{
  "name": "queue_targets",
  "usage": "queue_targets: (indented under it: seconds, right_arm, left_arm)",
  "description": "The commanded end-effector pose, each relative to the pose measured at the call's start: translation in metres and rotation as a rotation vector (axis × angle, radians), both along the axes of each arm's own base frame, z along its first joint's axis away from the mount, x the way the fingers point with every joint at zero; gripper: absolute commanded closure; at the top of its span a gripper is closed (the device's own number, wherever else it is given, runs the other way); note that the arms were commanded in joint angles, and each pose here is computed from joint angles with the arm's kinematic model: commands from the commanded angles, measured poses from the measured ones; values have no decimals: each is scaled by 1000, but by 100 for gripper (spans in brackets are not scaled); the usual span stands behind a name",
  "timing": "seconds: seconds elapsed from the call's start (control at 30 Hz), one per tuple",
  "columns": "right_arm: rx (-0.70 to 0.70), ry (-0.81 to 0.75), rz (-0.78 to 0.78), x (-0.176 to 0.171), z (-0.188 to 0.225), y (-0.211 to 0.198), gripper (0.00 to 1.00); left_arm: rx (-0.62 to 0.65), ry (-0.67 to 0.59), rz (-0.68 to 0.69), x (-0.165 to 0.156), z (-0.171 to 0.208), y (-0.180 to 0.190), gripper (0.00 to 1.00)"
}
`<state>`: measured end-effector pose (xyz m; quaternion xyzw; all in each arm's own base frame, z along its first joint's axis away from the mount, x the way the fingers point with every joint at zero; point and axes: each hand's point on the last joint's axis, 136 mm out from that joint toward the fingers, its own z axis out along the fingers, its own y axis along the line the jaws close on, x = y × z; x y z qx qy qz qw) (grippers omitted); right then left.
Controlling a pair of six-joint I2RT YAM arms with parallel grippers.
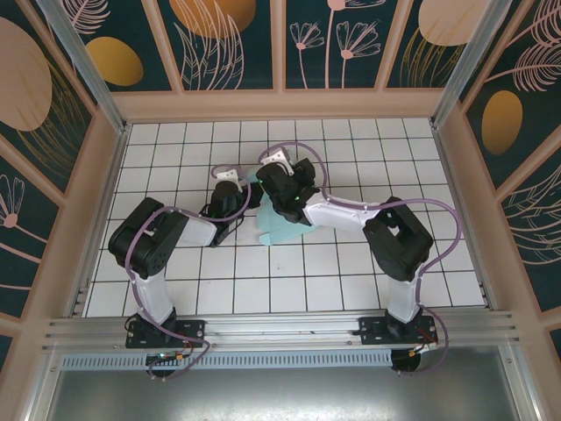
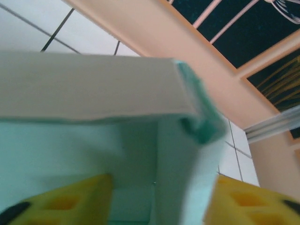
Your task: Fold the paper box
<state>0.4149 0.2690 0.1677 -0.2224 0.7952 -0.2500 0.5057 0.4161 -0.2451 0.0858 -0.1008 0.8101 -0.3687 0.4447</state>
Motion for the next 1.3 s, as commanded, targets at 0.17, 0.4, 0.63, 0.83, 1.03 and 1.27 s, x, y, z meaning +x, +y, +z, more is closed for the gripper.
queue_targets:
  seconds: [0.17,0.4,0.63,0.83,1.03,1.27]
  right_arm:
    - [236,6,133,-14,37,17,23]
    - [393,-7,233,-30,69,23,21]
    - [570,-51,259,-39,103,10,22]
    - [807,8,207,-33,107,-33,21]
    - [994,56,226,-37,103,-66,22]
    - [961,96,235,-37,88,-77,22]
  left_arm:
    - [-77,-61,-38,10,29,-18,100]
    - [-55,-53,-26,13,27,-16,100]
    - [7,-39,-39,11,26,-14,100]
    - [241,21,-56,8,24,-2,100]
    - [518,100,-129,0,22,15,100]
    - [753,204,-312,-30,32,29,100]
